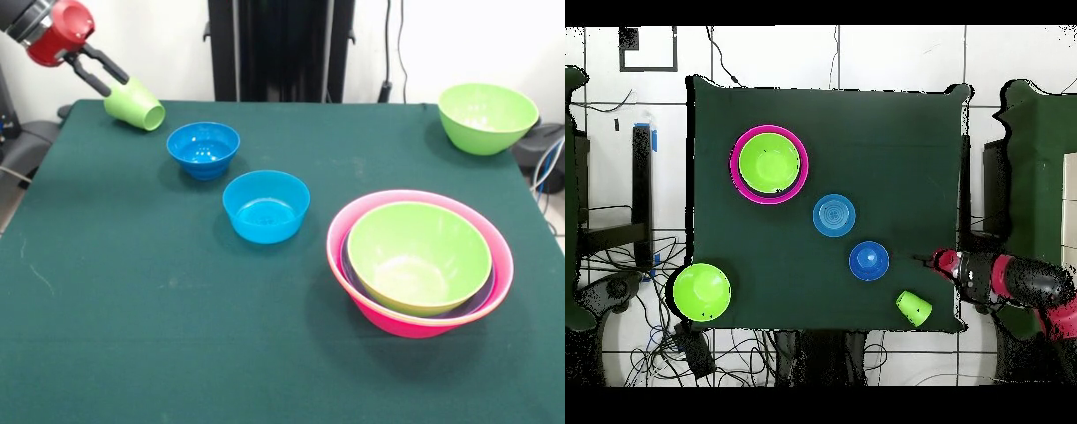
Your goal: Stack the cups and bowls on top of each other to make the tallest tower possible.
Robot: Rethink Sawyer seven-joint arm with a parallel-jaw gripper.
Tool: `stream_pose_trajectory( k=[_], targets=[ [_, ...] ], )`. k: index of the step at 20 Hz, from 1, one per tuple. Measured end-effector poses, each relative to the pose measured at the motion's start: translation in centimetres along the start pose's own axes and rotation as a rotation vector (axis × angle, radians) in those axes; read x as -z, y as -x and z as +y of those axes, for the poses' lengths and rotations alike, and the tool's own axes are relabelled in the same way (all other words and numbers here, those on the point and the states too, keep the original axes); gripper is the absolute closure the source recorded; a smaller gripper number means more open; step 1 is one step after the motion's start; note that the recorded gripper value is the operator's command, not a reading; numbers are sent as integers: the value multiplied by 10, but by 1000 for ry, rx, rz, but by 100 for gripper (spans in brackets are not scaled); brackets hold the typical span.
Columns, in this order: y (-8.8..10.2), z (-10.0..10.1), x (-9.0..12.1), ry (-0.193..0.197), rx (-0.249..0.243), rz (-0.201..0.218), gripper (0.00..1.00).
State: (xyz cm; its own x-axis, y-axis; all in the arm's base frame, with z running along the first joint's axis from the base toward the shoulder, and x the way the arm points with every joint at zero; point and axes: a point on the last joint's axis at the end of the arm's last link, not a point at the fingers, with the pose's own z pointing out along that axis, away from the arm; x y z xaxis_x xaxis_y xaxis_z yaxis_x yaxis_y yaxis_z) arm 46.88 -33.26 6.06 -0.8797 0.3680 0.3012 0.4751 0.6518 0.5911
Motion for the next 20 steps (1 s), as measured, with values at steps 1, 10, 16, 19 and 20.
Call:
stream_pose_trajectory(
  k=[1,10,16,19,20],
  targets=[
    [0,-3,2,0,-1,1,0],
    [0,-21,13,5,-13,35,0],
    [0,-32,8,34,-17,56,0],
    [-2,-41,4,51,-32,71,0],
    [-3,-44,3,58,-38,76,0]
  ],
)
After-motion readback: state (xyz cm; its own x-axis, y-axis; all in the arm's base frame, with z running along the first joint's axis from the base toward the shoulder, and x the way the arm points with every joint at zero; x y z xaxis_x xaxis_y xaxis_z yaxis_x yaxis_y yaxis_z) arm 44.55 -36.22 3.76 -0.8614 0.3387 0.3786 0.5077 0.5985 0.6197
